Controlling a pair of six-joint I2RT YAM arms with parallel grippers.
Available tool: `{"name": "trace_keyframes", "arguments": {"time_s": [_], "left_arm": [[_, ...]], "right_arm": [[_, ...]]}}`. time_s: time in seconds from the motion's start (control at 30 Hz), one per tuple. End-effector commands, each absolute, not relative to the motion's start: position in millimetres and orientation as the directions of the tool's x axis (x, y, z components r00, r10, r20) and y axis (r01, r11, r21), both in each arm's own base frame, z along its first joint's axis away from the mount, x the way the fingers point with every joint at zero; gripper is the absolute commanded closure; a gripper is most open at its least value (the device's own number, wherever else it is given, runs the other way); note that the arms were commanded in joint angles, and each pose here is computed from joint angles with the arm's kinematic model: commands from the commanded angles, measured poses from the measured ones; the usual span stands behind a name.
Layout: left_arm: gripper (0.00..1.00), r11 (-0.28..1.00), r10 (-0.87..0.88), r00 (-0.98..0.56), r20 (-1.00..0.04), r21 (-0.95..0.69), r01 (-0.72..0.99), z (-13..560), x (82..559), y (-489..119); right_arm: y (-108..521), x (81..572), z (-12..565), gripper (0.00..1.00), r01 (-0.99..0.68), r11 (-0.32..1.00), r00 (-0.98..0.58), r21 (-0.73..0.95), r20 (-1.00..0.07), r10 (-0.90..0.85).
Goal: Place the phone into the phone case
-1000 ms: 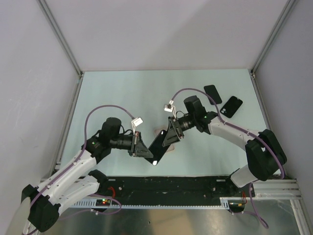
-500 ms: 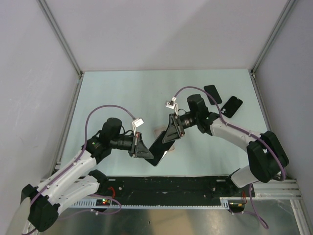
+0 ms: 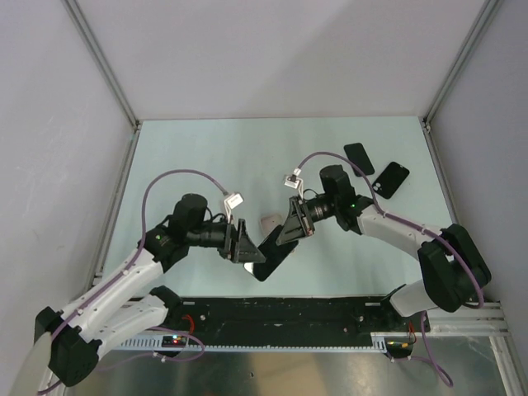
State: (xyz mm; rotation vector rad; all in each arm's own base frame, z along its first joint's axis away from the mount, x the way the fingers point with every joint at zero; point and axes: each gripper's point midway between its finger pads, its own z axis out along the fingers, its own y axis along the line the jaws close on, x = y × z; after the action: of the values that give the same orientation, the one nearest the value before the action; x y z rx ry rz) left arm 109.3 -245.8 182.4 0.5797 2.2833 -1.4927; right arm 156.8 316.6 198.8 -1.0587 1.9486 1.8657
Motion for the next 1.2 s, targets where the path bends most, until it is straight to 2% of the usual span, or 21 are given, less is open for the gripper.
{"name": "trace_keyframes", "arguments": {"time_s": [0.0,0.1,0.17,0.3,0.4,0.5,0.63,0.83,1.17], "left_arm": [[0.11,0.53,0.029,-0.775,-0.632,-0.647,0.548,206,163,-240],[0.11,0.735,-0.016,-0.735,-0.678,-0.507,0.451,202,208,-218],[0.16,0.832,-0.006,-0.722,-0.692,-0.404,0.381,192,235,-205],[0.29,0.921,0.085,-0.723,-0.685,-0.222,0.319,168,278,-202],[0.33,0.939,0.188,-0.737,-0.649,-0.1,0.328,146,297,-209],[0.34,0.929,0.28,-0.742,-0.61,-0.024,0.37,126,312,-218],[0.36,0.889,0.369,-0.749,-0.55,-0.026,0.457,101,322,-240],[0.38,0.818,0.465,-0.724,-0.509,-0.066,0.572,80,327,-267],[0.41,0.764,0.539,-0.729,-0.421,-0.119,0.634,36,325,-283]], "right_arm": [[308,184,215,1.0,-0.662,0.001,-0.733,0.75,-0.647,-0.209],[293,212,206,1.0,-0.595,0.168,-0.804,0.786,-0.587,-0.098],[277,235,197,1.0,-0.513,0.308,-0.842,0.801,-0.54,0.002],[241,263,181,1.0,-0.302,0.535,-0.863,0.789,-0.465,0.198],[213,271,184,1.0,-0.197,0.638,-0.809,0.744,-0.491,0.323],[189,271,192,1.0,-0.122,0.685,-0.754,0.719,-0.516,0.407],[161,269,200,1.0,-0.062,0.726,-0.684,0.685,-0.559,0.469],[145,263,207,1.0,-0.059,0.728,-0.66,0.683,-0.574,0.484],[142,261,214,1.0,-0.091,0.715,-0.657,0.693,-0.582,0.48]]}}
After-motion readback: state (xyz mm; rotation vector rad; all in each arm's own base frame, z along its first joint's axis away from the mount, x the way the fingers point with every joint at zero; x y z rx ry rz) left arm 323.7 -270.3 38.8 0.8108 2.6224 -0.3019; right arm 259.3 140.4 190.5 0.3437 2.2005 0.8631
